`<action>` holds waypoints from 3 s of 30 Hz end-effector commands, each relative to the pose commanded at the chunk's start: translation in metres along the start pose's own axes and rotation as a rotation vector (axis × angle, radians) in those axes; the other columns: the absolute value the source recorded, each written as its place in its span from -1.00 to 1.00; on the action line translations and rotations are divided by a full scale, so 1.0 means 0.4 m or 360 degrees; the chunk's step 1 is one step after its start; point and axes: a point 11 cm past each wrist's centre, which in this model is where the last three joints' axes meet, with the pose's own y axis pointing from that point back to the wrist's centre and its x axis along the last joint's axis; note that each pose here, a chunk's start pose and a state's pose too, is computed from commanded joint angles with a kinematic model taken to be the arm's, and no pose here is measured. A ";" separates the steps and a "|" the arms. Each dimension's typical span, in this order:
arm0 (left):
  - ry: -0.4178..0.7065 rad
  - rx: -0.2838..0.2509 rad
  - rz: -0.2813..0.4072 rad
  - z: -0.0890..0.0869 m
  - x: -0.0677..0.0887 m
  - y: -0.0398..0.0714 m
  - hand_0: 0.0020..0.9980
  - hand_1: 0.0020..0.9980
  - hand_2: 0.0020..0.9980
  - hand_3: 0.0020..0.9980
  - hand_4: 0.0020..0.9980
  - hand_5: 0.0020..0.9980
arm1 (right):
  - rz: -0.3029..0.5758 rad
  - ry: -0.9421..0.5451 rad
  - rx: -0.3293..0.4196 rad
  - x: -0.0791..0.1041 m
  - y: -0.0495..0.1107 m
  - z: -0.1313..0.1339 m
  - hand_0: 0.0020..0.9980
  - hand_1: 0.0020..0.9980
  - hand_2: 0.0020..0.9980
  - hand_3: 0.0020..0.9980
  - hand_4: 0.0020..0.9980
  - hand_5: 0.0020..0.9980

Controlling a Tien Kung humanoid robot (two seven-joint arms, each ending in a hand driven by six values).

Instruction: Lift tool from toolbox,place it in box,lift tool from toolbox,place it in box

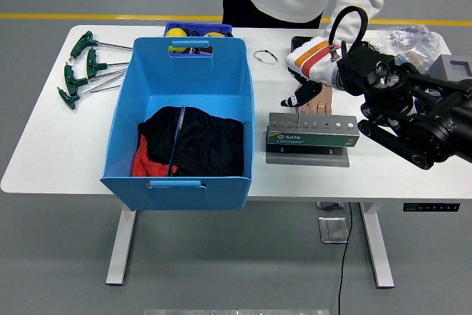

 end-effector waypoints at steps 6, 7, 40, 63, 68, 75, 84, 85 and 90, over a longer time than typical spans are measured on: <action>0.0003 0.0000 0.0004 0.001 0.003 -0.001 -0.05 -0.07 -0.03 0.36 0.43 0.32 | 0.0041 -0.0063 0.0006 0.059 0.018 0.014 -1.00 -1.00 -0.96 -0.92 0.77 0.44; 0.0003 0.0000 0.0004 0.000 0.003 -0.001 -0.05 -0.07 -0.03 0.36 0.43 0.32 | 0.0051 -0.0072 0.0010 0.072 0.023 0.015 -1.00 -1.00 -0.98 -0.92 0.77 0.43; -0.0004 0.0007 0.0003 -0.004 0.003 -0.001 -0.06 -0.07 -0.03 0.36 0.43 0.32 | 0.0684 -0.0513 0.0588 0.347 0.090 -0.296 -0.94 -0.96 -0.82 -0.79 0.68 0.35; -0.0020 -0.0010 0.0017 0.008 0.014 -0.003 -0.08 -0.08 -0.04 0.36 0.43 0.32 | 0.0464 -0.0269 0.0619 0.246 0.041 -0.392 -0.11 -0.03 0.12 0.15 0.76 0.28; -0.0025 -0.0010 0.0018 0.008 0.014 -0.004 -0.08 -0.08 -0.05 0.35 0.43 0.32 | 0.0416 -0.0267 0.0598 0.232 0.036 -0.389 0.14 0.25 0.36 0.22 0.77 0.28; -0.0024 -0.0009 0.0018 0.006 0.014 -0.004 -0.08 -0.08 -0.05 0.35 0.43 0.32 | 0.0386 -0.0277 0.0568 0.218 0.032 -0.379 0.45 0.48 0.55 0.52 0.85 0.30; -0.0012 -0.0015 0.0012 0.011 0.009 -0.002 -0.08 -0.08 -0.06 0.35 0.43 0.32 | 0.0485 -0.0407 0.0506 0.223 0.030 -0.307 0.62 0.64 0.71 0.73 0.94 0.37; -0.0011 -0.0017 0.0011 0.013 0.009 -0.002 -0.08 -0.09 -0.06 0.35 0.43 0.32 | 0.0497 -0.0429 0.0492 0.221 0.030 -0.291 1.00 0.85 0.88 0.87 1.00 0.58; -0.0003 -0.0013 0.0008 0.012 0.006 -0.001 -0.08 -0.09 -0.06 0.35 0.43 0.32 | 0.0554 -0.0495 0.0423 0.204 0.030 -0.205 1.00 0.85 0.88 0.87 1.00 0.58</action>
